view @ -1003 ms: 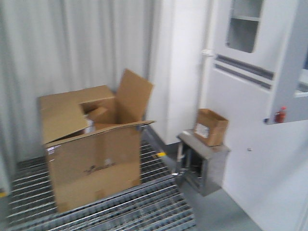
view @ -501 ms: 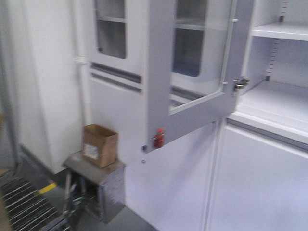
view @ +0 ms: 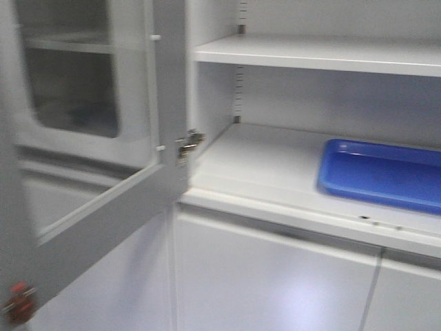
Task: Pick beaker and place in left cabinet
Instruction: 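Drive the base across the lab to the grey cabinet, holding the beaker, then extend the right arm into the cabinet over the blue tray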
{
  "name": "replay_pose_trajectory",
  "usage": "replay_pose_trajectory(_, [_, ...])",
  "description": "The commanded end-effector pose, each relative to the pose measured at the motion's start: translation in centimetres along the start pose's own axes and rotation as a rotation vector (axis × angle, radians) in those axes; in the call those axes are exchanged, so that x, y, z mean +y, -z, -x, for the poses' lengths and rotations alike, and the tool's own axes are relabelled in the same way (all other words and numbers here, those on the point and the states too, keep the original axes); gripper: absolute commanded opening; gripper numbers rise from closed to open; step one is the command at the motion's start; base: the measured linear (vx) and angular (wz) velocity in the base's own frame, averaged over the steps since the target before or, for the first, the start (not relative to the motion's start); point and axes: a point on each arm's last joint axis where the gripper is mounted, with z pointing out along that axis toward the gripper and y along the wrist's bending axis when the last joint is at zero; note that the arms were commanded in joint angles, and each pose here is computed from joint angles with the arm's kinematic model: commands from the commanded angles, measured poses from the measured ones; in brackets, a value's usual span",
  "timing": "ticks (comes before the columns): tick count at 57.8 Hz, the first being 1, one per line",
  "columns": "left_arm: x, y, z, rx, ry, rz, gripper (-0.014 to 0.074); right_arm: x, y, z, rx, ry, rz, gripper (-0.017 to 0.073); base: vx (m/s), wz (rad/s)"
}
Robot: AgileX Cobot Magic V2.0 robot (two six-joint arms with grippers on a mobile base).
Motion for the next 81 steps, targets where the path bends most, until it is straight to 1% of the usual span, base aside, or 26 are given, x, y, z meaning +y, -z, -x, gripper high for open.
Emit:
replay_pose_trajectory(1, [0.03, 0.13, 0.32, -0.087, 0.011, 0.005, 0.0001, 0.05, 0.31, 1.60, -0.102, 0.020, 0.009, -0.0006, 0.33, -0.74])
replay_pose_trajectory(18, [0.02, 0.13, 0.32, -0.087, 0.011, 0.004, 0.0001, 0.05, 0.31, 1.60, -0.102, 0.020, 0.009, -0.0006, 0.28, -0.69])
replay_pose_trajectory(37, [0.02, 0.13, 0.32, -0.087, 0.011, 0.004, 0.0001, 0.05, 0.31, 1.60, -0.102, 0.020, 0.009, -0.0006, 0.17, -0.39])
replay_pose_trajectory(58, [0.02, 0.13, 0.32, -0.087, 0.011, 0.004, 0.0001, 0.05, 0.31, 1.60, -0.102, 0.020, 0.009, -0.0006, 0.12, -0.18])
replay_pose_trajectory(81, [0.02, 0.13, 0.32, -0.087, 0.011, 0.004, 0.0001, 0.04, 0.31, 1.59, -0.101, 0.020, 0.008, -0.0006, 0.14, 0.03])
